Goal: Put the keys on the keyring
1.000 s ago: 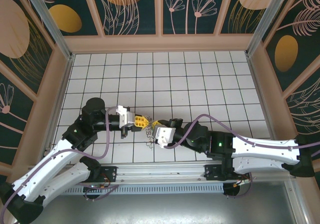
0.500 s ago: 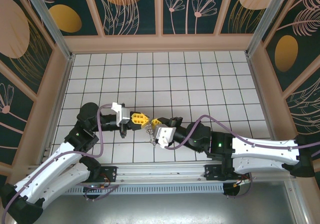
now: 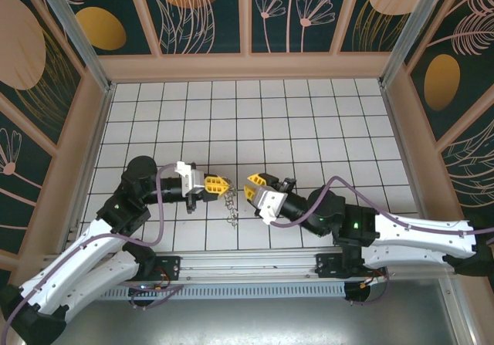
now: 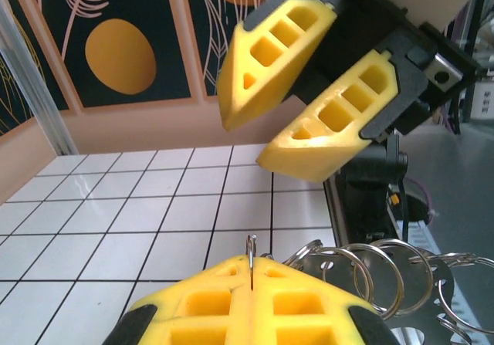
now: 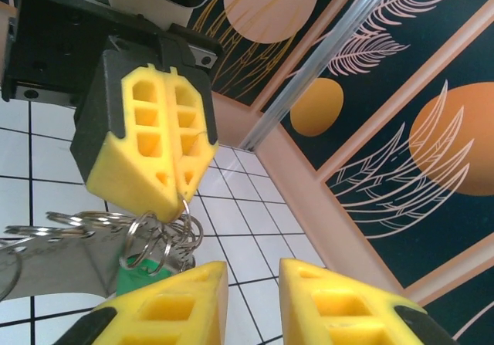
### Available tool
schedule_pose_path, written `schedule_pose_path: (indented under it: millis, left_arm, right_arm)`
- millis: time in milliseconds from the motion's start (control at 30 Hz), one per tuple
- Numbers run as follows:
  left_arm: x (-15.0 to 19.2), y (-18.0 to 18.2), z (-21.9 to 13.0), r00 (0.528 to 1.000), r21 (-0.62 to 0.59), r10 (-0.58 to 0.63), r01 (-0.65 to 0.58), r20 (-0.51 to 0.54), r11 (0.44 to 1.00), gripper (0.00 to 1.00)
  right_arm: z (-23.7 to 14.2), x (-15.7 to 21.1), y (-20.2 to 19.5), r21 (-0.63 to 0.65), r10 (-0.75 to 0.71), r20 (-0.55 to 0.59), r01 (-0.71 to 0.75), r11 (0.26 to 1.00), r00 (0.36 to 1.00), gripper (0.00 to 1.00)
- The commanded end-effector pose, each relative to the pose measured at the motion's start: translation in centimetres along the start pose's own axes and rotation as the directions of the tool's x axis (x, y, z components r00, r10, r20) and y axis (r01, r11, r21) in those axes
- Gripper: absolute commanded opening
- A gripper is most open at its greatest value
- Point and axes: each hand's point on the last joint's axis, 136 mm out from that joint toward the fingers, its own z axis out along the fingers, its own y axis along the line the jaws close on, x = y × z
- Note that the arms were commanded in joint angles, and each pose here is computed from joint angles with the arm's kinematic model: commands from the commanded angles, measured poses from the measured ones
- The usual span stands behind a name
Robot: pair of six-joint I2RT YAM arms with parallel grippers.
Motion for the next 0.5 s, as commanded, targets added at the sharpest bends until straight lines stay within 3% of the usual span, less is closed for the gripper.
schedule_pose_path:
  millis: [0,300,467]
  left_arm:
    - [-1.4,-0.3,-0.1,0.996,0.025,0.091,-0.091,-0.005,0.996,0.00]
    - [-1.6,-0.3,0.1,0.992,0.054,0.119,-0.117,-0.038,0.992,0.00]
    - [-1.7,-0.3,0.2,0.992,0.064,0.120,-0.118,-0.035,0.991,0.00]
  right_arm:
    - [0.6,-1.0,-0.5,-0.046,0.039,0.013,-0.039,0.998,0.999,0.23]
    - [1.3,-0.9,1.1,-0.207,0.111,0.025,-0.103,0.973,0.994,0.24]
    - [1.6,-0.3,1.1,-0.221,0.125,0.008,-0.120,0.968,0.992,0.24]
